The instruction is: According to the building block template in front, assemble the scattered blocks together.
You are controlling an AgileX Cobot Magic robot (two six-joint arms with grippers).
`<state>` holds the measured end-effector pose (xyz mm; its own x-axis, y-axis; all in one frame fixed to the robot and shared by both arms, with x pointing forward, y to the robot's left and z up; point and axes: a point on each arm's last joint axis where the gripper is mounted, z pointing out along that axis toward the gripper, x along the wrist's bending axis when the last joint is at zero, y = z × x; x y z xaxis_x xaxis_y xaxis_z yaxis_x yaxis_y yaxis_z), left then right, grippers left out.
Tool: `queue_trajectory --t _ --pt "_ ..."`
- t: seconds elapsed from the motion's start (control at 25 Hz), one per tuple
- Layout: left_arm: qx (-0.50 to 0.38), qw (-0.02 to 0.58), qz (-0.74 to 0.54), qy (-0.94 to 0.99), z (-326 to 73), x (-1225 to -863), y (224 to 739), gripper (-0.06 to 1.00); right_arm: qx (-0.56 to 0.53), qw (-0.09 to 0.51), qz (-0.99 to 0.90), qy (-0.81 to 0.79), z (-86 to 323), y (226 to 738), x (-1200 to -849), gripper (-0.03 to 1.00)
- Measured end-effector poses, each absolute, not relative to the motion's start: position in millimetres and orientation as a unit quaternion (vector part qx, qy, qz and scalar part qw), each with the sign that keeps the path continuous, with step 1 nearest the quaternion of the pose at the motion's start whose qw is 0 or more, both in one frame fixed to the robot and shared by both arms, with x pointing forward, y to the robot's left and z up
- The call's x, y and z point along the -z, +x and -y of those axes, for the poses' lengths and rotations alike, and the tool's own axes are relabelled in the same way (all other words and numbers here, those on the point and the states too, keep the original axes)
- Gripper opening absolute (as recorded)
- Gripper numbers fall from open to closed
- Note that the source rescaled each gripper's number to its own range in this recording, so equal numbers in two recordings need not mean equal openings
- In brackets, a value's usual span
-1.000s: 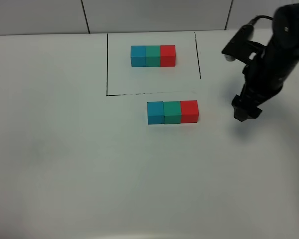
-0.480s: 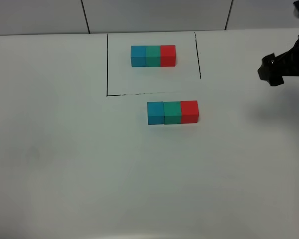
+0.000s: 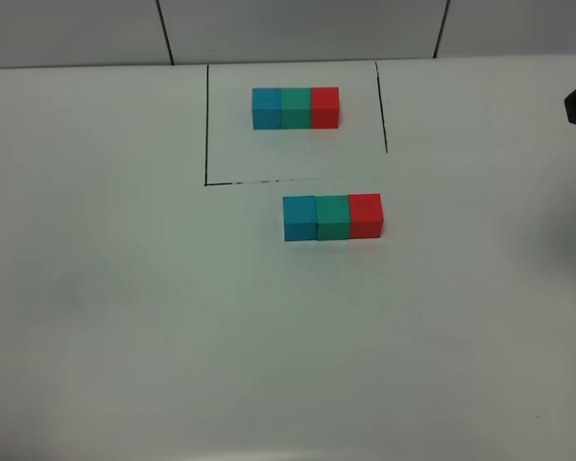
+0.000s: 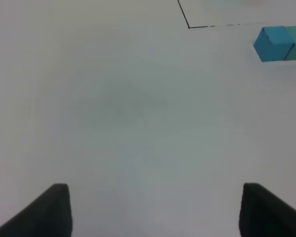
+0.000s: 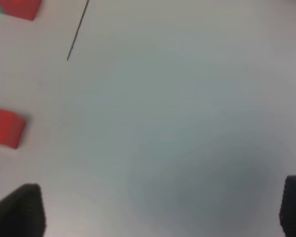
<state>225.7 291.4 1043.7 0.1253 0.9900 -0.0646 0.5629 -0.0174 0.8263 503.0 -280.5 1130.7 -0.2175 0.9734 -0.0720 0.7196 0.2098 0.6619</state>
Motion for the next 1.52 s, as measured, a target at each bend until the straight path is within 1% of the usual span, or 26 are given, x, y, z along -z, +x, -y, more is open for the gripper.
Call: queue_trajectory --t 0.16,0.36,0.52,0.76,0.88,1.08,1.32,1.52 --pt "-0.288 0.370 -0.595 0.652 -291.4 -1043.7 225.7 0.65 -0.268 0.271 -0.723 0.576 284.1 464.8 -1146.0 1.00" --pt "-0.288 0.370 -0.595 0.652 -291.4 -1043.7 225.7 0.65 -0.266 0.279 -0.709 0.590 289.0 415.5 -1142.3 1.00" --pt "-0.288 0.370 -0.595 0.652 -291.4 -1043.7 225.7 0.65 -0.257 0.273 -0.705 0.602 292.4 371.1 -1130.0 1.00" --pt "-0.288 0.370 -0.595 0.652 -291.4 -1043.7 225.7 0.65 -0.257 0.307 -0.688 0.605 300.6 297.8 -1103.5 1.00" --pt "-0.288 0.370 -0.595 0.652 -291.4 -1043.7 225.7 0.65 -0.271 0.317 -0.673 0.610 302.1 275.2 -1088.6 1.00" --pt "-0.288 0.370 -0.595 0.652 -291.4 -1043.7 225.7 0.65 -0.286 0.329 -0.663 0.609 303.1 254.3 -1073.6 1.00" --pt "-0.288 0.370 -0.595 0.652 -291.4 -1043.7 225.7 0.65 -0.295 0.337 -0.658 0.605 303.6 244.9 -1057.7 1.00" --pt "-0.288 0.370 -0.595 0.652 -291.4 -1043.7 225.7 0.65 -0.323 0.364 -0.643 0.591 303.5 239.2 -1052.6 1.00"
